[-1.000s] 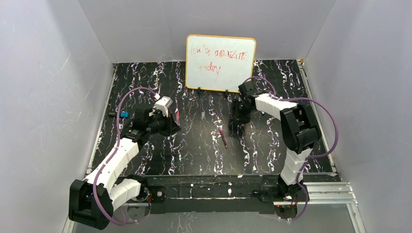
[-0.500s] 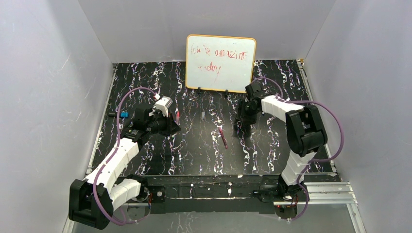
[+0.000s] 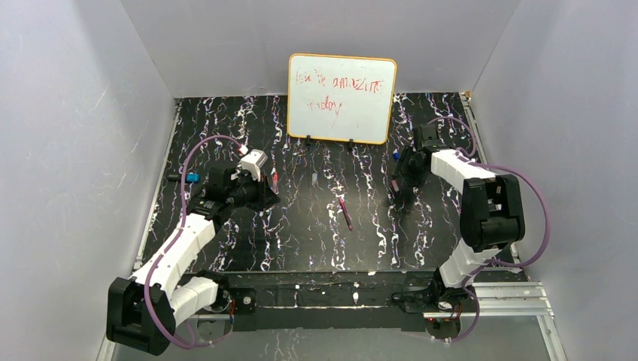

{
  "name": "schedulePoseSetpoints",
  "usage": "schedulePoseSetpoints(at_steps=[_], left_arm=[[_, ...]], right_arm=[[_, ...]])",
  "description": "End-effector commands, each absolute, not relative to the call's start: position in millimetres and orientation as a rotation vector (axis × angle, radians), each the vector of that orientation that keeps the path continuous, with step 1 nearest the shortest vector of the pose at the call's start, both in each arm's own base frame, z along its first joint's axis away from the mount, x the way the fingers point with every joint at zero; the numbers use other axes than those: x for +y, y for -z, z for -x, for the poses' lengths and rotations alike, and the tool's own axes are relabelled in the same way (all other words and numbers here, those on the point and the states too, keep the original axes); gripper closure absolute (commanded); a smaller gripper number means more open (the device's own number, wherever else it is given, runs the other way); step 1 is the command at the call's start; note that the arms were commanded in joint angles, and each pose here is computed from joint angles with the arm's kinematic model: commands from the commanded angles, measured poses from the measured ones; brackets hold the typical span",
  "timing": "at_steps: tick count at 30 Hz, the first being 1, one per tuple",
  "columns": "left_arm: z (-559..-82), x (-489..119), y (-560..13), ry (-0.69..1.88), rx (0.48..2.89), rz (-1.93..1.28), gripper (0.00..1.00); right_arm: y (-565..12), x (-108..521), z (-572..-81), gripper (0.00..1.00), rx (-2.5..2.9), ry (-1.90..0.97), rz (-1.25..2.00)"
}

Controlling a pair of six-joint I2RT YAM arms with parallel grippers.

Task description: Insert the pens into the pen caps

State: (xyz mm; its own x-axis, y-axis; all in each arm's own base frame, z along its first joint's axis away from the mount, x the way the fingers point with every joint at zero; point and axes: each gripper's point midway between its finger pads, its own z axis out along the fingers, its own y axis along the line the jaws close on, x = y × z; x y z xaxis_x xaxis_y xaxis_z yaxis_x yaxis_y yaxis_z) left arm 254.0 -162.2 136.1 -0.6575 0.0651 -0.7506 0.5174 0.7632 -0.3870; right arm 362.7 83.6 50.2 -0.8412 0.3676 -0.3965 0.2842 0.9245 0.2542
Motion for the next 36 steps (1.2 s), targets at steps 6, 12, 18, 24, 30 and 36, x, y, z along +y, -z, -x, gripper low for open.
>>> schedulePoseSetpoints(at_steps=[6, 12, 18, 24, 30, 36], left_arm=[[-256, -165, -146, 0.778, 2.180, -0.452, 1.00], [-256, -165, -145, 0.779, 2.185, -0.451, 1.00], [-256, -165, -144, 0.781, 2.188, -0.452, 1.00], [-256, -165, -144, 0.781, 2.188, -0.452, 1.00], [-253, -169, -144, 0.817, 2.188, -0.454, 1.00], [-250, -175, -147, 0.843, 2.178, -0.469, 1.00]], right_arm=[[-32, 91, -368, 0.49, 2.670, -0.268, -0.464], [-25, 77, -370, 0.63, 2.686, -0.152, -0.477], [-15, 69, -368, 0.84, 2.712, -0.082, -0.464], [-28, 95, -373, 0.98, 2.690, -0.177, -0.306], [-72, 173, -376, 0.86, 2.533, -0.424, 0.404], [-100, 191, -337, 0.88, 1.973, -0.533, 1.528]])
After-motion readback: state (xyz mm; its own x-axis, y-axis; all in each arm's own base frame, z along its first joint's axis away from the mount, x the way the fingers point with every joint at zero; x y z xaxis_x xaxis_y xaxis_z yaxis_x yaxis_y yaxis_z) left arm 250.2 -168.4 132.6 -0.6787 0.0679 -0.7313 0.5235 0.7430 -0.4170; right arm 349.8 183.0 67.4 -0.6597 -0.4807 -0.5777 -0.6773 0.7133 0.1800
